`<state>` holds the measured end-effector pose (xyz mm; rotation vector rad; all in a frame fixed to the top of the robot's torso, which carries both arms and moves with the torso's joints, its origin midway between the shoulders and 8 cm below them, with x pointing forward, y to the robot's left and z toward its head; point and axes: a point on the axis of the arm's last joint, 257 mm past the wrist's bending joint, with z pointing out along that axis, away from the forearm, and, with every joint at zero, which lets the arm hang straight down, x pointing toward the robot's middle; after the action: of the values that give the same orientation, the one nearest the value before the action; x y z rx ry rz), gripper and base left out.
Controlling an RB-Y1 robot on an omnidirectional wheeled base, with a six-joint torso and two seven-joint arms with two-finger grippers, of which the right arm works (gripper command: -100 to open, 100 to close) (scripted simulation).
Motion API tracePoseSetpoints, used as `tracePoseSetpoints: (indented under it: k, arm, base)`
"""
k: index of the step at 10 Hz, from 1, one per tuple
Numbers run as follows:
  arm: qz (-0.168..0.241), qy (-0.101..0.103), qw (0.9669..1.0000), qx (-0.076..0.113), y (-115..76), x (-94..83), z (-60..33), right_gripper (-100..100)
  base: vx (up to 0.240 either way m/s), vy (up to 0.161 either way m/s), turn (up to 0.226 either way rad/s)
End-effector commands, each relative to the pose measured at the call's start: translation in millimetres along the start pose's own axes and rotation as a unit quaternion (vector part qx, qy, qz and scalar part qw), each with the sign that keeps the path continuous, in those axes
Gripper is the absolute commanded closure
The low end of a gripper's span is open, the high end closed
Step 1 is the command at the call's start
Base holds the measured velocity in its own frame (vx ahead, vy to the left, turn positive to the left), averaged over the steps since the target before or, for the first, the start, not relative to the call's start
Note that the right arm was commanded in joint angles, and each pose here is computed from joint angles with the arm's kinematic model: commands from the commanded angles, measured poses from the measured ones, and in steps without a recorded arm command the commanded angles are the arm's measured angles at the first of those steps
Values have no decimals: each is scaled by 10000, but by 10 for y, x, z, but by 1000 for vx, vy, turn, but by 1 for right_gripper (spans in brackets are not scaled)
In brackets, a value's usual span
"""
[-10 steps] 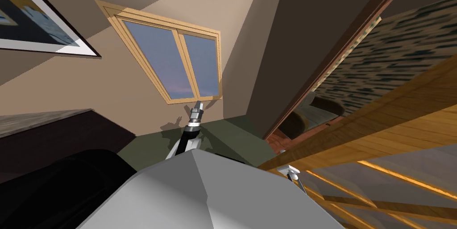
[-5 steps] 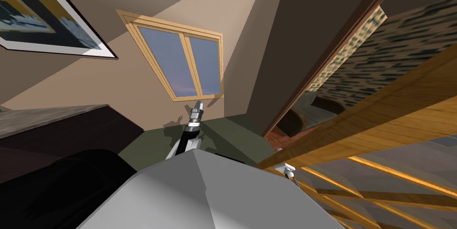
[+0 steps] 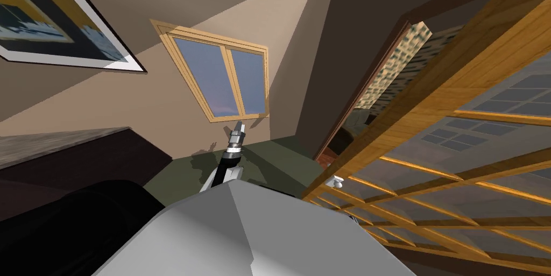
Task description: Pull the door open
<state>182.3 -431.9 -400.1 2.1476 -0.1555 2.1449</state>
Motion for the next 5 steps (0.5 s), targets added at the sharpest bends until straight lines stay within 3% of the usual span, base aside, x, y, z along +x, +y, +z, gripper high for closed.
tracePoseSetpoints:
  k: [1,5]
  arm:
    - [0,0,10000,0,0,0,0,-100]
    - [-8,38,9999,-127,49,0,181,-100]
  base:
    - [-74,53,-29]
    - [209,-39,60]
